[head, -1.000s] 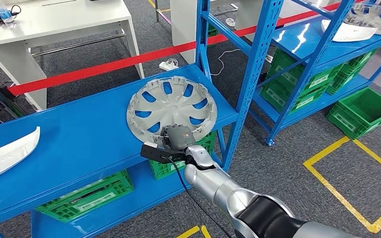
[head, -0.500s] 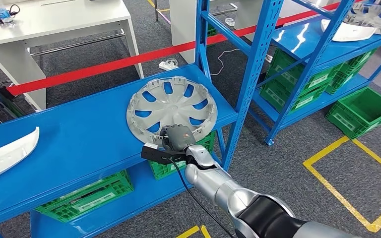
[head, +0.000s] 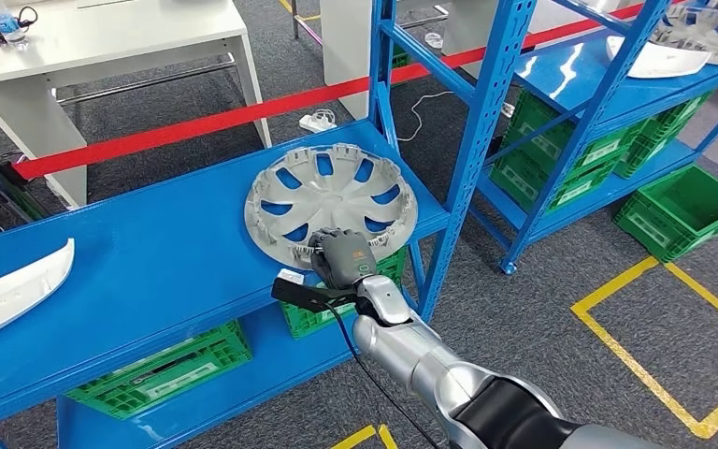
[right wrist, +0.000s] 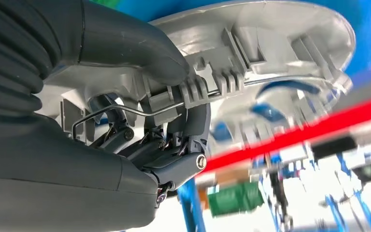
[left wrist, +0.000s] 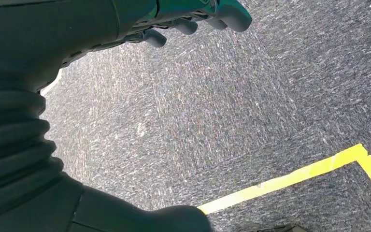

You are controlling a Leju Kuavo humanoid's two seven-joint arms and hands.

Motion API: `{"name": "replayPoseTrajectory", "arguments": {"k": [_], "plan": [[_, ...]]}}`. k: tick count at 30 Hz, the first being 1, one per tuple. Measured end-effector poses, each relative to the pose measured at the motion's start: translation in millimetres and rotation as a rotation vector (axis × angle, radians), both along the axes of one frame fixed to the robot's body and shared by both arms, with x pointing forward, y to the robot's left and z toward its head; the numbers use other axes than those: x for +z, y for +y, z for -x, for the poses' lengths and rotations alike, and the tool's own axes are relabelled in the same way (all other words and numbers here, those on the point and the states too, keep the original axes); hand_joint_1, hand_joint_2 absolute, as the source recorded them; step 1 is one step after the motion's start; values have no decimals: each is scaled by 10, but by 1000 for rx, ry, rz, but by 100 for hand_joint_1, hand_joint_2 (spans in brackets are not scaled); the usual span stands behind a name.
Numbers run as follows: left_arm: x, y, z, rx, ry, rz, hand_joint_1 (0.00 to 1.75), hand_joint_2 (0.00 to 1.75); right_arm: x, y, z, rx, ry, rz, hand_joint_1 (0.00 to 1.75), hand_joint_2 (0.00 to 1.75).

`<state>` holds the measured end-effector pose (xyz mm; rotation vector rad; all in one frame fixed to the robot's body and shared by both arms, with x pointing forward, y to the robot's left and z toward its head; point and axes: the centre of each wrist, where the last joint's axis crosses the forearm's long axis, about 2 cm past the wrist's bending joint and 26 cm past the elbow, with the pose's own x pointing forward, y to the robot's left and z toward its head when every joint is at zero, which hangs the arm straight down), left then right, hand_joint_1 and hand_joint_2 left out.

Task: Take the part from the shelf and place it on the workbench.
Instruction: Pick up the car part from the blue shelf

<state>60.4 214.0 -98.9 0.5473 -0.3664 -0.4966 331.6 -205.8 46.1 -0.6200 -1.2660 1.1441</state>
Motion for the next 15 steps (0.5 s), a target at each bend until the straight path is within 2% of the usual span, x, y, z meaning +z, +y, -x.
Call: {"name": "replayPoseTrajectory", "arguments": {"k": [7, 15], "plan": [[-3, -9, 14, -17, 3, 22, 0, 175, 153, -36, 18, -35, -266, 128, 175, 175], [-5, -11, 22, -22, 5, 26, 0, 175, 231, -58, 11, -42, -316, 134, 175, 175]]}}
